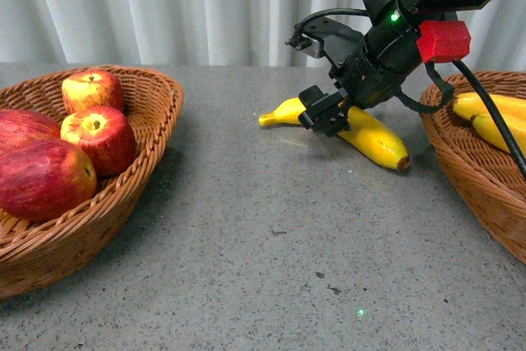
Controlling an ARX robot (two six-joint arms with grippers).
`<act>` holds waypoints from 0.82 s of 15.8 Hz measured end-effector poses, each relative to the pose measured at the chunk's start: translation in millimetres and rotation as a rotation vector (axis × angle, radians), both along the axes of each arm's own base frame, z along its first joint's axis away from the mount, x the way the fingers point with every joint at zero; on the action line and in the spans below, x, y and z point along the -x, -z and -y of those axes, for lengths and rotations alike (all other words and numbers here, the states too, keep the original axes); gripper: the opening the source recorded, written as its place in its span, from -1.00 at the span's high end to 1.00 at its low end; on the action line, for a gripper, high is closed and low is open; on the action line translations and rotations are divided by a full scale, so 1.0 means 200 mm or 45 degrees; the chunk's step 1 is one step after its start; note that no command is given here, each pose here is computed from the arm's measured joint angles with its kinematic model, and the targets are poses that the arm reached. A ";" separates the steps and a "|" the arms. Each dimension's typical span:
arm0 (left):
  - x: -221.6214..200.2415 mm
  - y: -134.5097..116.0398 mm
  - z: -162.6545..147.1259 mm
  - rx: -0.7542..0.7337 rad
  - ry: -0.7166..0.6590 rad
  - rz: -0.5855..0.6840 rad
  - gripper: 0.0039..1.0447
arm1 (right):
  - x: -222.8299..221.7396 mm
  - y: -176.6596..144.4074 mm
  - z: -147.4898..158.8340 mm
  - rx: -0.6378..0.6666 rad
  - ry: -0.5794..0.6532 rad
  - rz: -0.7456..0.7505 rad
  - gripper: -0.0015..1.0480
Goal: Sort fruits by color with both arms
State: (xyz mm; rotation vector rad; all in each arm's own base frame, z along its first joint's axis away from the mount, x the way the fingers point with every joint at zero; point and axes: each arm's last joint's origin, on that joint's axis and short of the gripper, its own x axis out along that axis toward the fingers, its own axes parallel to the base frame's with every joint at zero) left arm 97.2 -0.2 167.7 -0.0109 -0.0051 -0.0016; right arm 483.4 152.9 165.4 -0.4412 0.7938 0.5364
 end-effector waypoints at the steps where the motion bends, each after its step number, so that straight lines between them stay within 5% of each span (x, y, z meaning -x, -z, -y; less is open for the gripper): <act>1: 0.00 0.00 0.00 0.000 0.000 0.000 -0.88 | 0.00 0.00 0.00 -0.003 0.001 0.006 0.03; 3: 0.00 0.00 0.00 0.000 0.000 0.000 -0.88 | -0.01 0.00 0.02 -0.024 0.006 0.018 0.27; 5: 0.00 0.00 0.00 0.000 0.000 0.000 -0.88 | -0.02 -0.01 0.04 -0.068 0.014 0.028 0.30; 6: 0.00 0.00 0.00 0.000 0.000 0.000 -0.88 | 0.03 -0.14 0.19 -0.271 0.057 0.067 0.31; 9: 0.00 0.00 0.00 0.000 0.000 0.000 -0.88 | 0.21 -0.39 0.46 -0.512 0.093 0.181 0.31; 13: 0.00 0.00 0.00 0.000 0.000 0.000 -0.88 | 0.53 -0.44 0.93 -0.503 0.252 0.228 0.31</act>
